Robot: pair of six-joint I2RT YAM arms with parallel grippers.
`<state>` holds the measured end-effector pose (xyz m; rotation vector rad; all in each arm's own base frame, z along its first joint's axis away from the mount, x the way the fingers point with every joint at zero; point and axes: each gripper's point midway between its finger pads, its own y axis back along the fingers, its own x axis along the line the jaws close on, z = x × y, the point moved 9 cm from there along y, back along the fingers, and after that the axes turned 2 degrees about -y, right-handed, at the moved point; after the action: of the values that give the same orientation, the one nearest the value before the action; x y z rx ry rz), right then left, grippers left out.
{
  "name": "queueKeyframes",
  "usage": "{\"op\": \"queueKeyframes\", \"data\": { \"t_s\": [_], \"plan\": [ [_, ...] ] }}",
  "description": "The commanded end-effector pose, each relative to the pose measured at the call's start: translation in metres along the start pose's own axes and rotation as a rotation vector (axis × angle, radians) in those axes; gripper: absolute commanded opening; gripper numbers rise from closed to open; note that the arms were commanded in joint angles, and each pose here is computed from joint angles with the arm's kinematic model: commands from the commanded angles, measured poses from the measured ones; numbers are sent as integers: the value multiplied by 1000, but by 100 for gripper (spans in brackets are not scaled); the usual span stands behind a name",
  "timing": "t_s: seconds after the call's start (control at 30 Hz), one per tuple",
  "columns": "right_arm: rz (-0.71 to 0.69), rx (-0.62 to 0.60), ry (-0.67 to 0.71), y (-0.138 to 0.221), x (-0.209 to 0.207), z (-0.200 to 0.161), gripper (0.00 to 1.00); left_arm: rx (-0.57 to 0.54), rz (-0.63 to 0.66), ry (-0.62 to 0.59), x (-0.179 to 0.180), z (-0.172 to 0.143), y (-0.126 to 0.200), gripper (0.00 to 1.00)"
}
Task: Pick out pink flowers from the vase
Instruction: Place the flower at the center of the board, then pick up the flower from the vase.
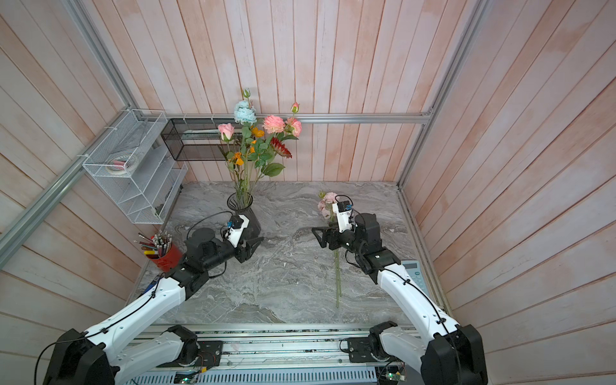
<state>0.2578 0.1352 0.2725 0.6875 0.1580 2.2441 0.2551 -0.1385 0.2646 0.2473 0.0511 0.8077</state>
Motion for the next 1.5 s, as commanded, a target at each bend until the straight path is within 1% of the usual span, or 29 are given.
{"op": "queueKeyframes", "data": {
  "t_s": [0.0, 0.03, 0.1, 0.13, 0.3, 0.43, 0.57, 0.67, 1.0, 1.23, 1.47],
  "plan": [
    [96, -59, 14, -7, 15, 2, 88, -33, 36, 29, 25, 21, 9, 55],
    [120, -61, 23, -9, 20, 2, 90, -48, 48, 44, 34, 26, 12, 53],
    [167, -66, 41, -14, 31, 3, 97, -76, 71, 70, 52, 35, 17, 49],
    [188, -68, 50, -16, 37, 3, 98, -90, 81, 83, 61, 38, 19, 46],
    [274, -90, 72, -28, 56, 3, 98, -135, 124, 97, 94, 55, 18, 40],
    [332, -104, 75, -37, 65, 1, 98, -135, 140, 102, 113, 63, 7, 35],
    [367, -90, 65, -45, 71, -2, 98, -129, 167, 115, 129, 67, -5, 30],
    [371, -76, 57, -49, 72, -6, 98, -117, 193, 132, 139, 66, -15, 30],
    [383, -73, 62, -50, 73, -7, 98, -113, 282, 180, 165, 56, -38, 25],
    [394, -88, 85, -51, 80, -5, 98, -105, 258, 198, 173, 51, -53, 24],
    [388, -73, 81, -54, 79, -8, 98, -101, 235, 200, 175, 45, -60, 22]
  ]
}}
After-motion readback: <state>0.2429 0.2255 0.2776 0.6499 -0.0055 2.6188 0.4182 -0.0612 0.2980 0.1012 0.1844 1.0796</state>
